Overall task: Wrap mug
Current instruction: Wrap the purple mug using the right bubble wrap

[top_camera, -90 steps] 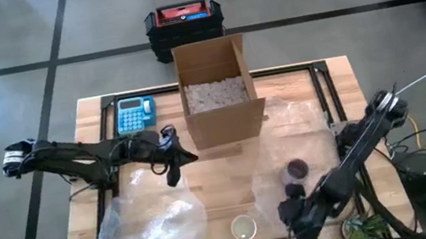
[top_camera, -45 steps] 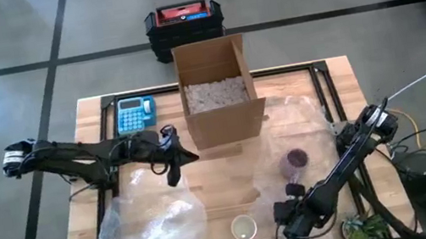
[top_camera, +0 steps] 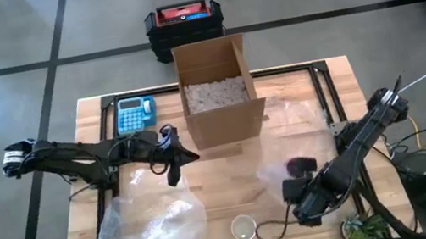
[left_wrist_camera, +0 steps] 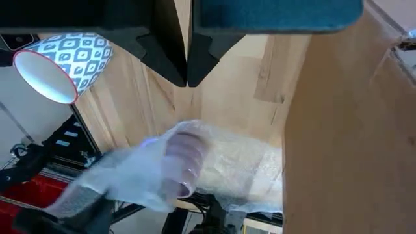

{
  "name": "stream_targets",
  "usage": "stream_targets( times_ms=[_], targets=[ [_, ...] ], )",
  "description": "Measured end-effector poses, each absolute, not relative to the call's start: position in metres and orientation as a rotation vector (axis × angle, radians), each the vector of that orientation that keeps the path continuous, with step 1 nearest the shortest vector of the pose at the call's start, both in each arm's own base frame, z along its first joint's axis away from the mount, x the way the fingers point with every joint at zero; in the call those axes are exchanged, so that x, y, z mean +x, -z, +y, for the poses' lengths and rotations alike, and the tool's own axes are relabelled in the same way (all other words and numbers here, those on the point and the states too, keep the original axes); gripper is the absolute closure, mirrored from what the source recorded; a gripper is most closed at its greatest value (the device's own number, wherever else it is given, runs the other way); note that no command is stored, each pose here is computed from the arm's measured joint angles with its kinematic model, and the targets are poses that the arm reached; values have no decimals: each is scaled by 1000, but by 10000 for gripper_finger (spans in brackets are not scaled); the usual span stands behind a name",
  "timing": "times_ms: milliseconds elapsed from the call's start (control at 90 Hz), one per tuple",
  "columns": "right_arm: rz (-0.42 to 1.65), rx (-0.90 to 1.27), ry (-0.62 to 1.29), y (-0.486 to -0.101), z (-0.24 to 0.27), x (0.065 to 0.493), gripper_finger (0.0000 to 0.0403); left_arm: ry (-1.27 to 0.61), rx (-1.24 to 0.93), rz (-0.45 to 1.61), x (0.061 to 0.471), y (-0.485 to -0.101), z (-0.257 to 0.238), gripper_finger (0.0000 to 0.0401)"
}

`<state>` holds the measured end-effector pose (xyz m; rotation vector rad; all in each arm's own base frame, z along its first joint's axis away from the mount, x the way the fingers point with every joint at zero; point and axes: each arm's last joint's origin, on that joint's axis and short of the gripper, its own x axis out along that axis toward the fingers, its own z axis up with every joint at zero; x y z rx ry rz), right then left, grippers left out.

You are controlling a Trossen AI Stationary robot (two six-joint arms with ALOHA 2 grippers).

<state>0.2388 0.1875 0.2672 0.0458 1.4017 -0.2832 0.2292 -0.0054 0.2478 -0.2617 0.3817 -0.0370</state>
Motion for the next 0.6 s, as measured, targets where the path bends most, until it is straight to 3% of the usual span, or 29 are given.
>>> stream_targets(
  times_ms=[233, 600],
  targets=[
    [1379, -27, 508, -260, 166, 233, 401, 37, -261, 382, 229, -248, -5, 401],
    [1444, -67, 684, -215, 152, 225, 400, 57, -256, 398, 232, -244, -10, 401]
  ],
)
